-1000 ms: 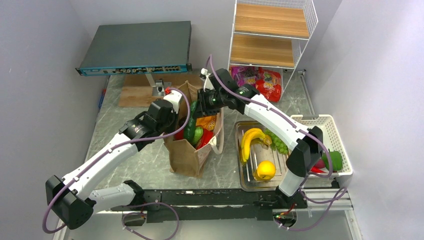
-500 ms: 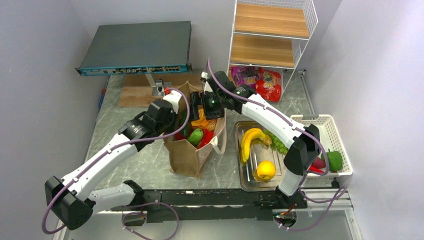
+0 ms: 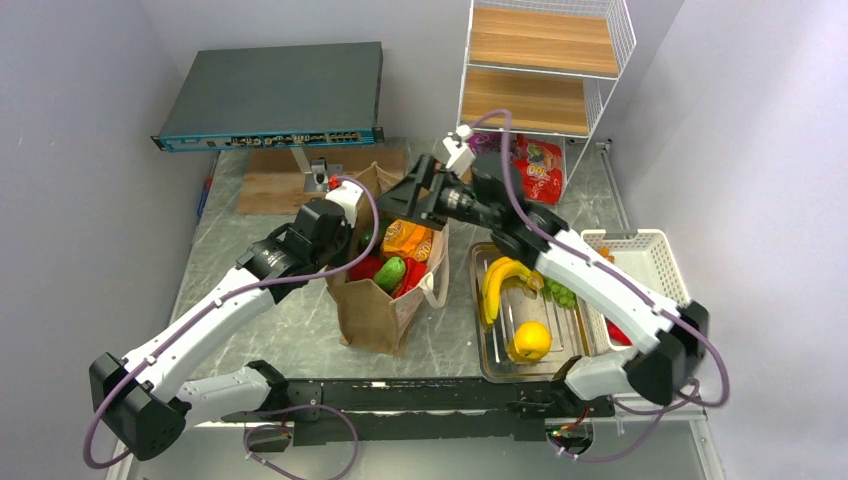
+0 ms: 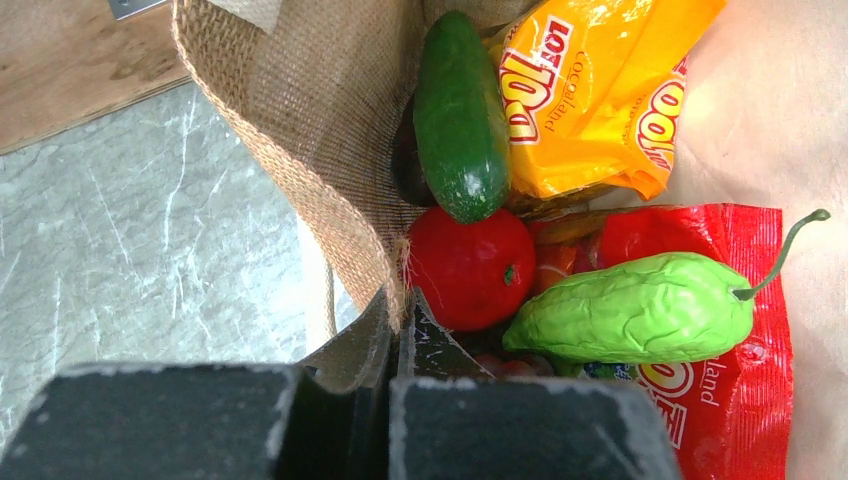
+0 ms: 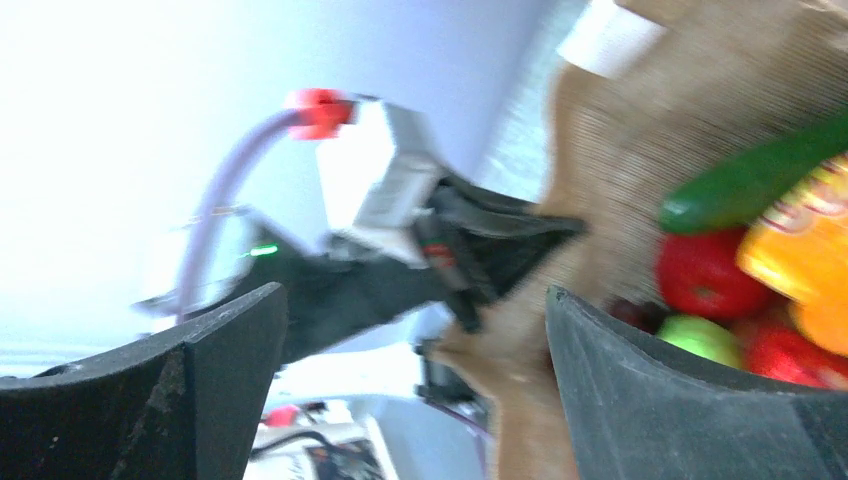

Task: Place the food into the grocery bag and tie it
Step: Place the fake vegetable into the grocery bag.

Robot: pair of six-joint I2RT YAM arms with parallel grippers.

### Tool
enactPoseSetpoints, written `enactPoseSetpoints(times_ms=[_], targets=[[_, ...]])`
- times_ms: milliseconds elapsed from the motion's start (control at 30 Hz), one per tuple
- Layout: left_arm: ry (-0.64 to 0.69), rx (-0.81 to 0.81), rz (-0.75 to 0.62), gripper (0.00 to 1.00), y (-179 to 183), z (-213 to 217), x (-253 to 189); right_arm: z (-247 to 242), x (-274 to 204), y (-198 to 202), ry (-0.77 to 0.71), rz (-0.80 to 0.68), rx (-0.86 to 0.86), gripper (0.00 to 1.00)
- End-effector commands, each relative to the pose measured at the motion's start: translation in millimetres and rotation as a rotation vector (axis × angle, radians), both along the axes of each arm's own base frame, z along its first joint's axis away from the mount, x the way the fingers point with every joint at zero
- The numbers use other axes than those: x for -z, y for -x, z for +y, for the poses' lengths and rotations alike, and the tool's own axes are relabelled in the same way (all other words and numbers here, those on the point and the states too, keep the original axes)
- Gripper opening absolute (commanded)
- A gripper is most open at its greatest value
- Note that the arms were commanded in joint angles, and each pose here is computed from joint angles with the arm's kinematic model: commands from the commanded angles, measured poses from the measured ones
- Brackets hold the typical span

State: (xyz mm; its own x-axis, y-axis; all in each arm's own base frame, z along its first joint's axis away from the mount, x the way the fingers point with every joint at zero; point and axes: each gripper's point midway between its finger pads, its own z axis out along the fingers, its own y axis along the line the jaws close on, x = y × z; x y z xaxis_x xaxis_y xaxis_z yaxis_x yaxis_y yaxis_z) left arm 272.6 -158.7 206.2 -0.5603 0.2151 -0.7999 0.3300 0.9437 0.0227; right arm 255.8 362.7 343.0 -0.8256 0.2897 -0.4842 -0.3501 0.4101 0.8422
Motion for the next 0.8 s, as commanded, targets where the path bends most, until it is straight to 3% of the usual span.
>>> enactPoseSetpoints(times_ms=[0,433,767], targets=[[0.009,-0.001,-0.045,0.00,-3.4,-0.6,-16.2,-14.7,-122.0,23.9,-0.541,-0.201,0.001,1.00],[-0.003,-0.008,-0.039,0.00,-4.7,0.8,-13.5,-21.5,-149.4,18.2,-0.757,-0.077,0.032,1.00],[-0.002,-0.005,-0.040,0.00,-4.8,0.2,-14.0,-25.4,-179.5,38.3,-0.837,-0.156,-0.055,1.00]])
